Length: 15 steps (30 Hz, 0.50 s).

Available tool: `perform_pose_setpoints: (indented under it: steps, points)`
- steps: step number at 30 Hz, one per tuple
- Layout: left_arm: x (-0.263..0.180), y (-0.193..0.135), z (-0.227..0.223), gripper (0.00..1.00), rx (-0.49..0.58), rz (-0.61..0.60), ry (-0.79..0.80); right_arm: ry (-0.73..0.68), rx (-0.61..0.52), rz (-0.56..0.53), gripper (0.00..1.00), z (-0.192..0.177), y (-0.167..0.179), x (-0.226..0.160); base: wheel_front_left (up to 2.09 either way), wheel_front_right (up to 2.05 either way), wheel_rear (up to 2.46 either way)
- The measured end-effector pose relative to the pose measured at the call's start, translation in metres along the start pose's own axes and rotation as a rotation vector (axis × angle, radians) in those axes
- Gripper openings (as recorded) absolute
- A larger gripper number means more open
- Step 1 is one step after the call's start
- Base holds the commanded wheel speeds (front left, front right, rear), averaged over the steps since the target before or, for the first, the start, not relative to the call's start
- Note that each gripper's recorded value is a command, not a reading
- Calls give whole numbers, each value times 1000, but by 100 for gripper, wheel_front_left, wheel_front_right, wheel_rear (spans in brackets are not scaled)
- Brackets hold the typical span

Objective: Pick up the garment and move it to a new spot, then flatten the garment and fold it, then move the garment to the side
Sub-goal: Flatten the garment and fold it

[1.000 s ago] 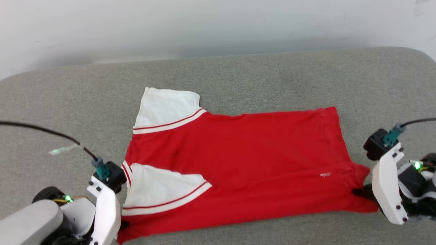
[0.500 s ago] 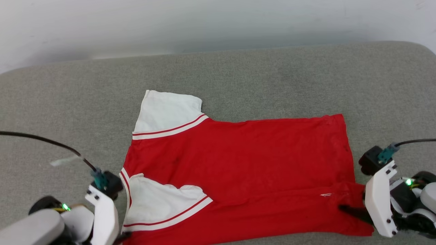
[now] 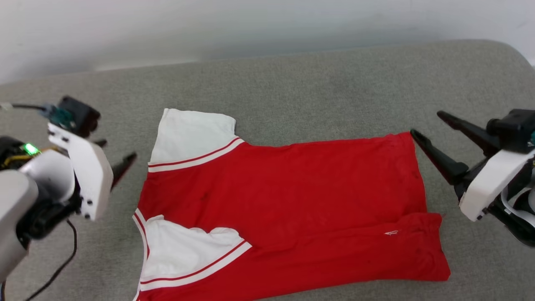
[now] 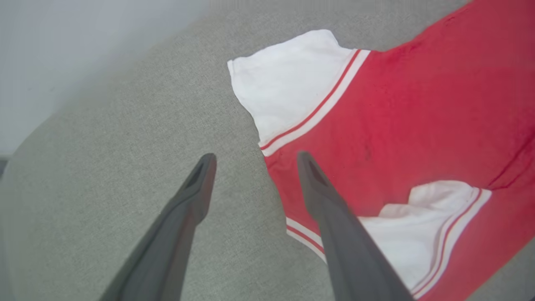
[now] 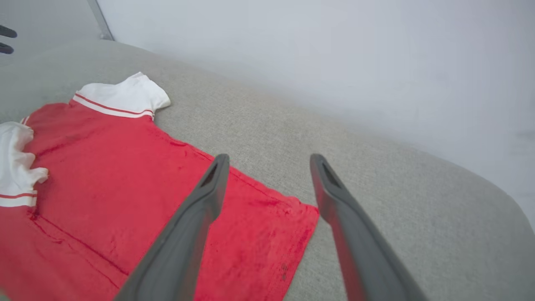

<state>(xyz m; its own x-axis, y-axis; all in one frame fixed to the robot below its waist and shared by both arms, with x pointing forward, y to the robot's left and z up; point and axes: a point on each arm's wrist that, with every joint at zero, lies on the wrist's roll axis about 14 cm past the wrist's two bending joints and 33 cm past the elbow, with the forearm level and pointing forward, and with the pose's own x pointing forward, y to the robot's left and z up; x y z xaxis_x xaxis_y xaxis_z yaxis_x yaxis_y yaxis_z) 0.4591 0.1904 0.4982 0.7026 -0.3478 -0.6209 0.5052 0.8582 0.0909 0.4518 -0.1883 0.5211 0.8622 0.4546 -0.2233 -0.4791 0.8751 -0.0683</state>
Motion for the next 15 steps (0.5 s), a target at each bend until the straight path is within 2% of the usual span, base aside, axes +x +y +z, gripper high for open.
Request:
perform_pose_setpoints:
  steps: [5, 11, 15]
  points:
    - [28, 17, 26, 100, -24, 37, -60, -175, 7, -87, 100, 13, -14, -1, 0, 0, 0]
    - [62, 32, 42, 100, -49, 35, -34, -277, 22, -194, 100, 8, -18, -9, 0, 0, 0]
    - [86, 43, 43, 100, -68, 28, 44, -308, 59, -239, 100, -1, -10, -14, 0, 0, 0]
